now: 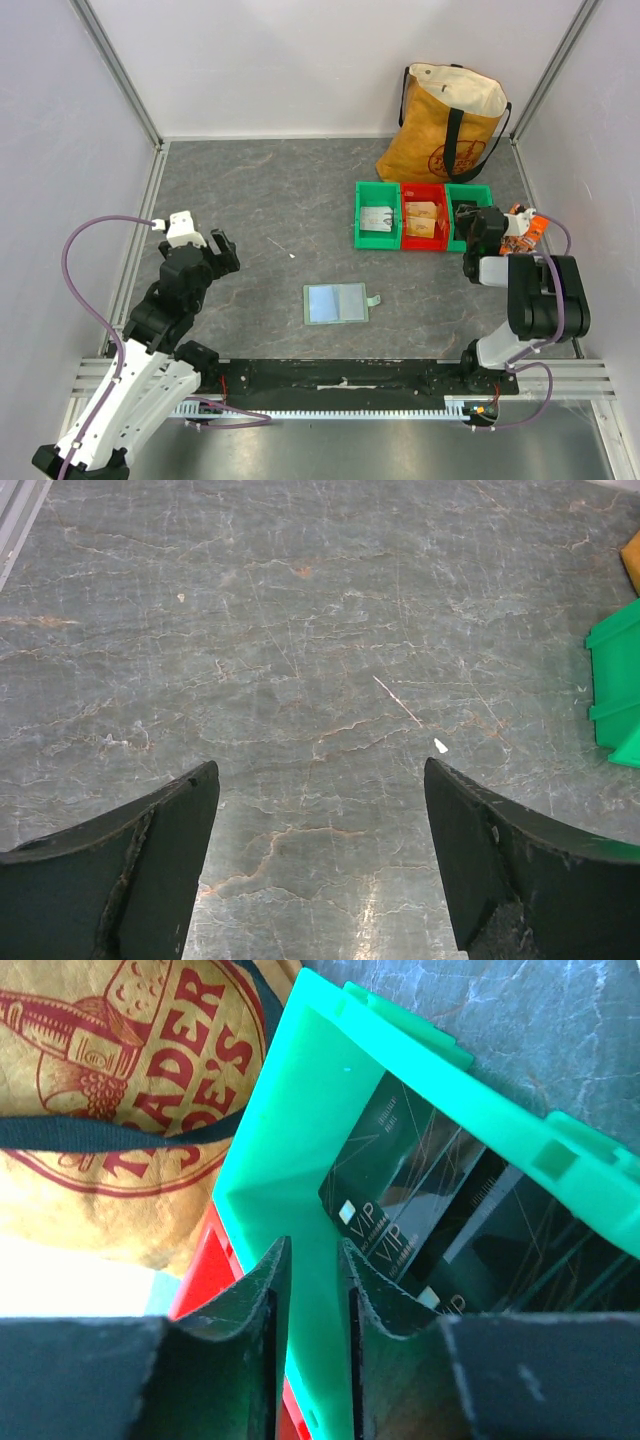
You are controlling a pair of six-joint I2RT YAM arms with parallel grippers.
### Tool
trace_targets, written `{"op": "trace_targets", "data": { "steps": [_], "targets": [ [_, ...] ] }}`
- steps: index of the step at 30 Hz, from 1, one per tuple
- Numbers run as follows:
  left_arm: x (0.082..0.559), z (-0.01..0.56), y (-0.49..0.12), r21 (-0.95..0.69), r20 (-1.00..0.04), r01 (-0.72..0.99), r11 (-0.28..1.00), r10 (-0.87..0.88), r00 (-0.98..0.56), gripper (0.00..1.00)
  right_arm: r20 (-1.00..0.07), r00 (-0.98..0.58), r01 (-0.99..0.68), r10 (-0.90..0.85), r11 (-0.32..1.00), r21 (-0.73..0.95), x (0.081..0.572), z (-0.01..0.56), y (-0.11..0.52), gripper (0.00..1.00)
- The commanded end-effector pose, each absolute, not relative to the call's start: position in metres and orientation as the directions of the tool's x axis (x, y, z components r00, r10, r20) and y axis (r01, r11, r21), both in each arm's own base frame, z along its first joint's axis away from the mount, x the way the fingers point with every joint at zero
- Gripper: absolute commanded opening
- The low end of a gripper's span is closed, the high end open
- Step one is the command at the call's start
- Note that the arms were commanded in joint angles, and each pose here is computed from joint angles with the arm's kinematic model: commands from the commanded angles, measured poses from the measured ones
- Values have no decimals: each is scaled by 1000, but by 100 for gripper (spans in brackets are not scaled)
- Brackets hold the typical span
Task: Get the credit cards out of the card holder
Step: Place the credit card in the storage box, then remove the credit card from the card holder.
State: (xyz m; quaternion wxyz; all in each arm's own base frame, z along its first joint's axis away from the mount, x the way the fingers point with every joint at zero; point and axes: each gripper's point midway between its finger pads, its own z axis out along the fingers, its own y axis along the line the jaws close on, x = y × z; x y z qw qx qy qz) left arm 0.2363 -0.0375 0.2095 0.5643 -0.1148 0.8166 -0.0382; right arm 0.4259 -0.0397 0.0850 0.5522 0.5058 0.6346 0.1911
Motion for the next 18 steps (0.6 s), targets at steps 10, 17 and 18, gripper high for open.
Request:
{"op": "trace_targets", "data": {
  "steps": [10,17,18],
  "targets": [
    [242,212,-50,-190,-918,-66,980,-201,-342,88,-697,-111,333,709,687,646,375,143,-13,58],
    [244,203,-78,-231,-885,50,972,-189,-425,87,-747,-410,-5,523,818,575,338,176,89,59],
    [244,202,-84,-249,-876,67,966,-195,-442,86,-752,-439,-50,492,822,567,331,180,102,59]
  ]
}}
